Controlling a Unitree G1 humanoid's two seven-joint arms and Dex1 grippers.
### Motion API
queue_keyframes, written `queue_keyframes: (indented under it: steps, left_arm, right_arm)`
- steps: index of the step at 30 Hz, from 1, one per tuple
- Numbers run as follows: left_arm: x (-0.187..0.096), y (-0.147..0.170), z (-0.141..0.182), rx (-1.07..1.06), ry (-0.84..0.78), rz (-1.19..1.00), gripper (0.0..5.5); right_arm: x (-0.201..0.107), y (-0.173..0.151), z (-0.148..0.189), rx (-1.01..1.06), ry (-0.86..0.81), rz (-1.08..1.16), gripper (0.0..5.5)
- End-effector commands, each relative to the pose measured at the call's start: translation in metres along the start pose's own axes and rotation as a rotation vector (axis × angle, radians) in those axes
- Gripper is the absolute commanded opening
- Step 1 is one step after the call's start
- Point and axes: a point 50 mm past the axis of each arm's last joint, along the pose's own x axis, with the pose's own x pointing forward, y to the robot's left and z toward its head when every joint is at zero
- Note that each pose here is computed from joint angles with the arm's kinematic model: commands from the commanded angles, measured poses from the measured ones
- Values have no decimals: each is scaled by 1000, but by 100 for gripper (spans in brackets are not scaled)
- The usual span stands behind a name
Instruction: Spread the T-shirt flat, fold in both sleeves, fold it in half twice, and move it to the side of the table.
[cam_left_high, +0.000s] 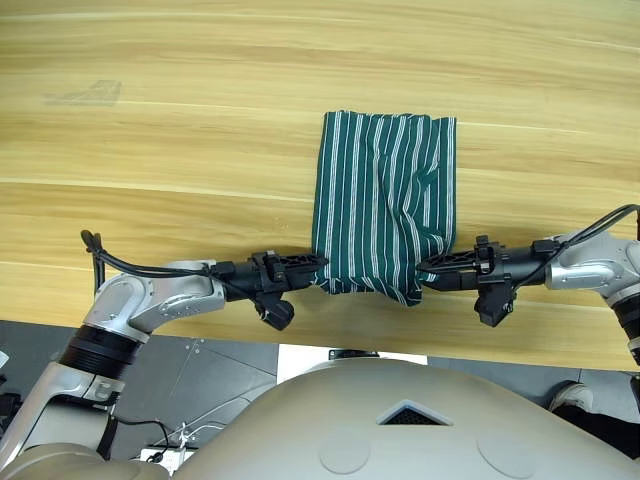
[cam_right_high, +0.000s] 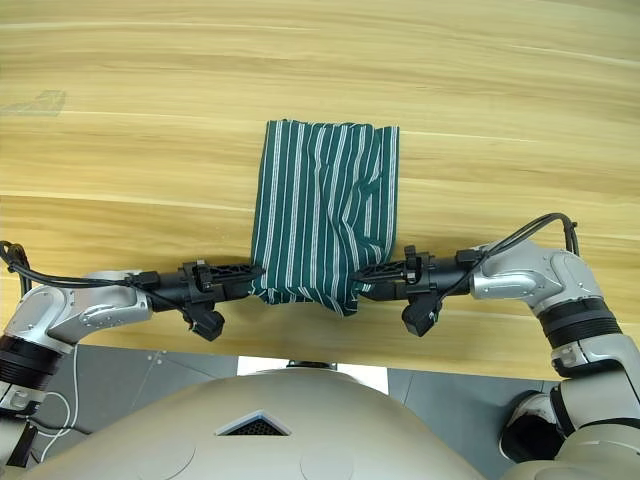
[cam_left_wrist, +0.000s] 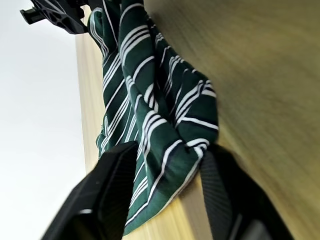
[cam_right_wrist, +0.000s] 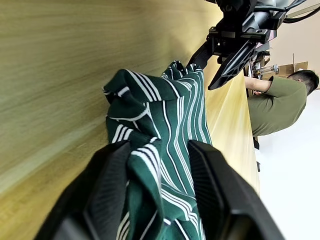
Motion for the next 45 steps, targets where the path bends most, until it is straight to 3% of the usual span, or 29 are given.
queue_keyframes:
  steps: [1, 4, 9, 11, 16, 25, 30, 45]
  left_arm:
    - [-2, -17, -1, -10, 26, -111, 153]
    - [-1, -18, 0, -11, 25, -109, 93]
    - [1, -19, 3, -15, 20, -104, 39]
    - [1, -19, 4, -17, 17, -102, 12]
    - [2, -20, 6, -23, 17, -100, 9]
    - [1, -19, 7, -43, 16, -96, 8]
    - [2, -19, 7, -41, 17, -95, 8]
    - [1, -22, 7, -50, 32, -96, 8]
  right_arm:
    - [-4, -1, -3, 5, 16, 7, 131]
    - [-5, 3, -3, 21, 17, 12, 69]
    - [-16, 31, -7, 194, 82, 54, 2]
    - [-18, 41, -7, 290, 104, 61, 0]
    - [-21, 56, -10, 454, 146, 90, 0]
    - [-15, 62, -9, 586, 128, 56, 0]
    - [-16, 57, -8, 580, 110, 28, 110]
    - [-35, 62, -9, 610, 143, 68, 332]
